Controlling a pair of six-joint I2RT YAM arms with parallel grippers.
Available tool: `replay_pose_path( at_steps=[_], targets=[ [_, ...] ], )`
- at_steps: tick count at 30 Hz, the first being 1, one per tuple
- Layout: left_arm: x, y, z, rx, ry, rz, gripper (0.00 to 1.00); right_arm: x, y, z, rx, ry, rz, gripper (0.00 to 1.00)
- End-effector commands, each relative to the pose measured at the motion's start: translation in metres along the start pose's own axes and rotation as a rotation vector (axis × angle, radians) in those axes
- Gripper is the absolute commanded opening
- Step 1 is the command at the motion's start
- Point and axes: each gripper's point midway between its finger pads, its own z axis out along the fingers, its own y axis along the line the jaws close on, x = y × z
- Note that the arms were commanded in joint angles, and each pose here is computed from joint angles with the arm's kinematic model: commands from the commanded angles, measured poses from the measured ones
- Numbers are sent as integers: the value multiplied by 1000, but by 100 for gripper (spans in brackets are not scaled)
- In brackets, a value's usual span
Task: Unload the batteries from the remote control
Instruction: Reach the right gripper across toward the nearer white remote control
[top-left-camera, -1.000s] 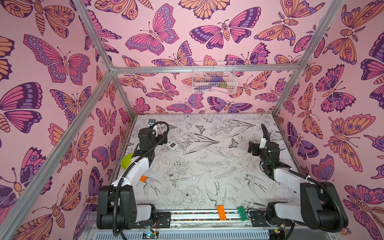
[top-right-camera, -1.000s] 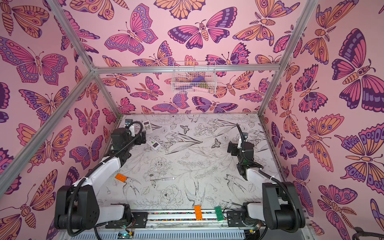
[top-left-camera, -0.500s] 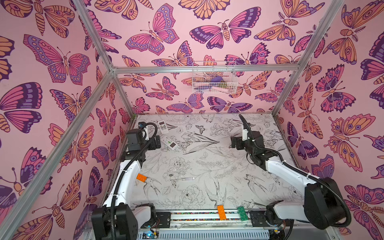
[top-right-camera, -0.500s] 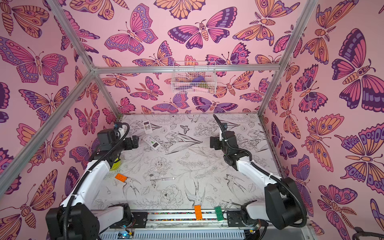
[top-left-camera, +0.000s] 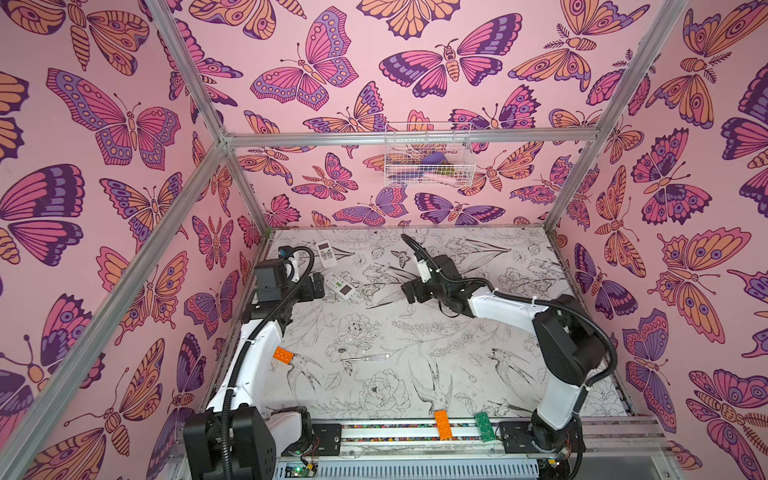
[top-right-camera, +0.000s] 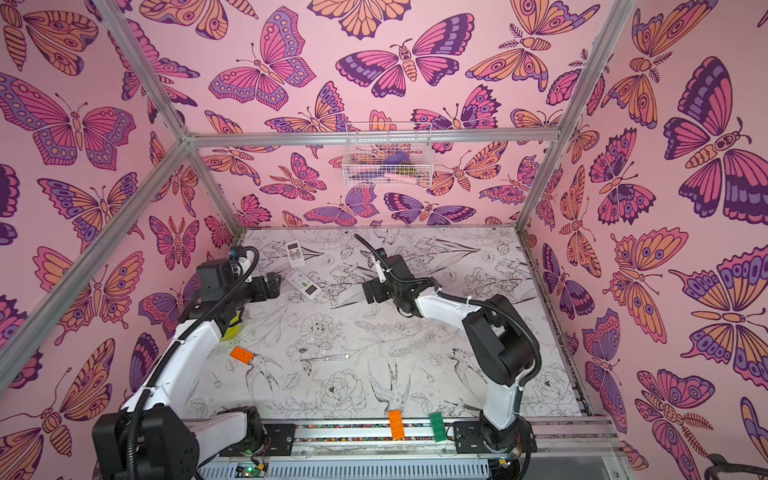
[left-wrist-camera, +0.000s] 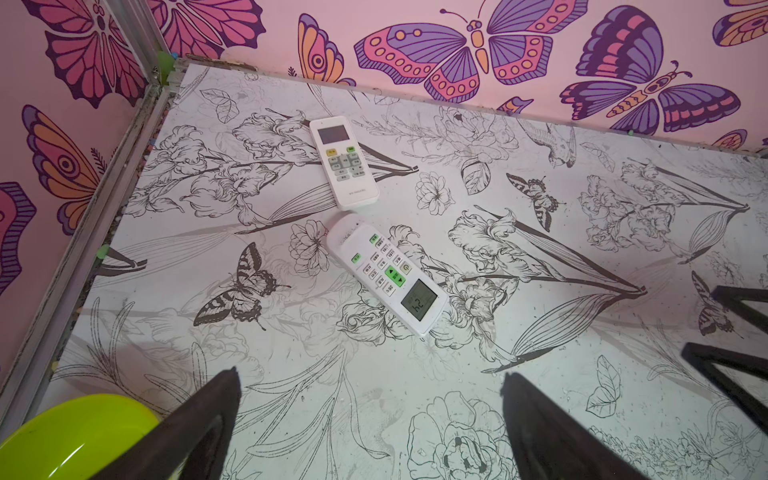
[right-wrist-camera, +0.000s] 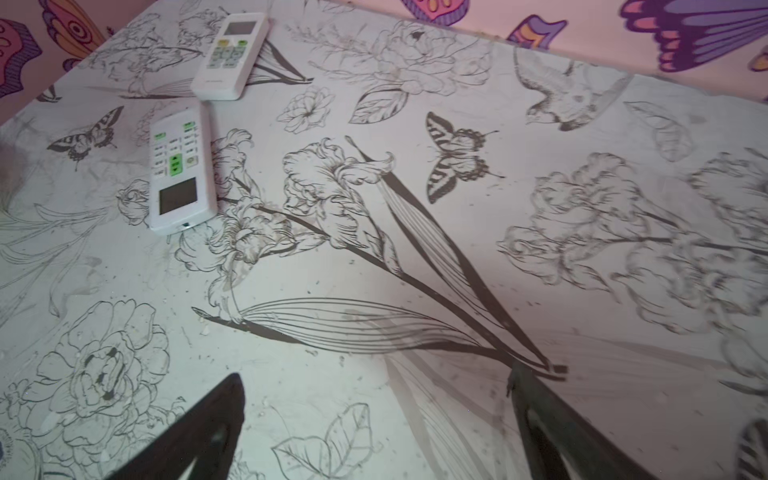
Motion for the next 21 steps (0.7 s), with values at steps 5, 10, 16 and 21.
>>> replay_pose_path(
  at_steps=[5,10,16,21],
  targets=[
    [0,0,-5,3,-12,-10,100,5,67,43,-137,35,-30,100],
    [1,-3,-5,14,-7,-10,100,24,93,70,-161,72,-30,100],
    [0,-10,-6,42,-19,-5,100,53,115,91,-186,121,-80,100],
    [-1,-10,-6,33,-23,8,100,61,119,113,-169,125,-76,99]
  ],
)
